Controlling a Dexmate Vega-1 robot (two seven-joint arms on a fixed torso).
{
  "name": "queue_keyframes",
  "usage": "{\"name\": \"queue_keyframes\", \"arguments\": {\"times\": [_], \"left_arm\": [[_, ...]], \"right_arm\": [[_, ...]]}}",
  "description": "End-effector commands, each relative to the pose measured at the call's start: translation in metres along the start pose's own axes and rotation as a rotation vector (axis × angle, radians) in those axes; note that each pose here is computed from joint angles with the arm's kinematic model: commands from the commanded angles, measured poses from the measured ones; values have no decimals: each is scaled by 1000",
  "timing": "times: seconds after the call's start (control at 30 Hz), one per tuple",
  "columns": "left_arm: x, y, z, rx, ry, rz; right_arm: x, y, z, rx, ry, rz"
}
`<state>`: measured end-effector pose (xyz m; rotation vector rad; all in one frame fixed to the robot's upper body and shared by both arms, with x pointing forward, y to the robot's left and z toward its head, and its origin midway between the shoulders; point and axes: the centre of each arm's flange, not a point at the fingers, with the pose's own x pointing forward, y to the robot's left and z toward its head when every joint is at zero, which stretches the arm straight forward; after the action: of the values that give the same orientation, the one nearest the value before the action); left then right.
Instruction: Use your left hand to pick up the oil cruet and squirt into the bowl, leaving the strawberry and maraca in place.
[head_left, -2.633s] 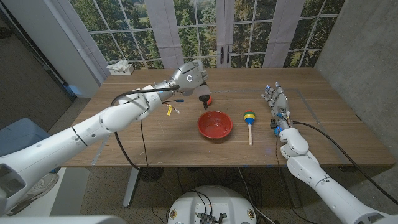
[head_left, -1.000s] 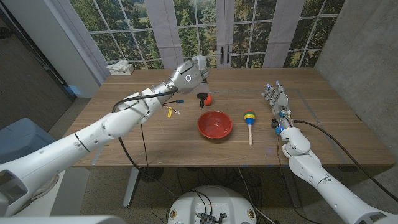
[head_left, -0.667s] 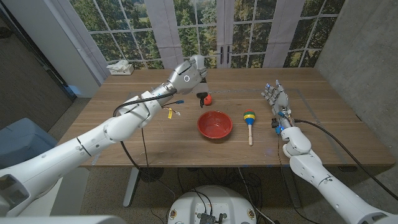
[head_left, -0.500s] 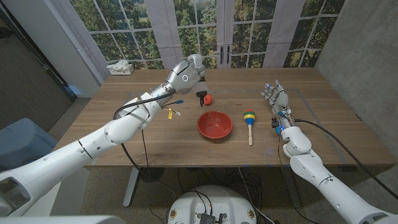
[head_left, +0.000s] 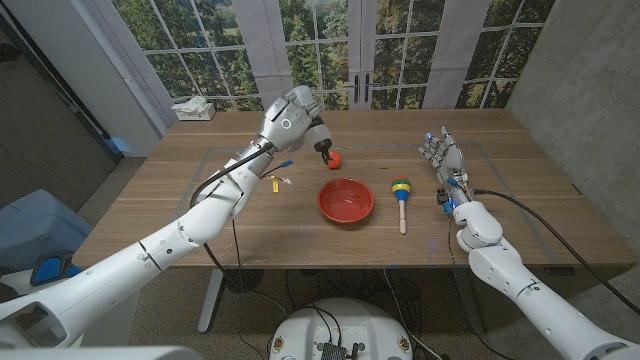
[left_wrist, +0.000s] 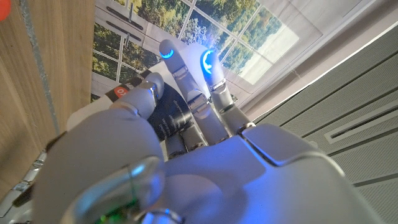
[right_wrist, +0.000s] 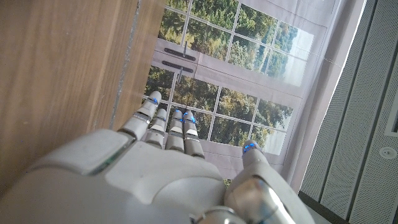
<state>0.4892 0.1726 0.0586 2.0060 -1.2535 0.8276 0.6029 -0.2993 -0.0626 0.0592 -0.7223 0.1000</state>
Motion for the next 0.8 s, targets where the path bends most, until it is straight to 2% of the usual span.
{"name": "queue_keyframes", "arguments": {"times": [0.03,0.23,0.3,0.53,0.8], "left_arm": [[-13,-13,-3,-198,169,-43],[-17,-20,-5,-291,234,-71],[-19,-22,-6,-330,286,-86],[-24,-29,-11,-426,327,-122],[-28,-35,-20,-562,402,-147]], "right_arm": [[0,3,5,-16,11,13],[1,4,7,-26,14,19],[1,5,8,-32,14,21],[2,6,10,-38,14,21],[6,8,11,-41,18,27]]}}
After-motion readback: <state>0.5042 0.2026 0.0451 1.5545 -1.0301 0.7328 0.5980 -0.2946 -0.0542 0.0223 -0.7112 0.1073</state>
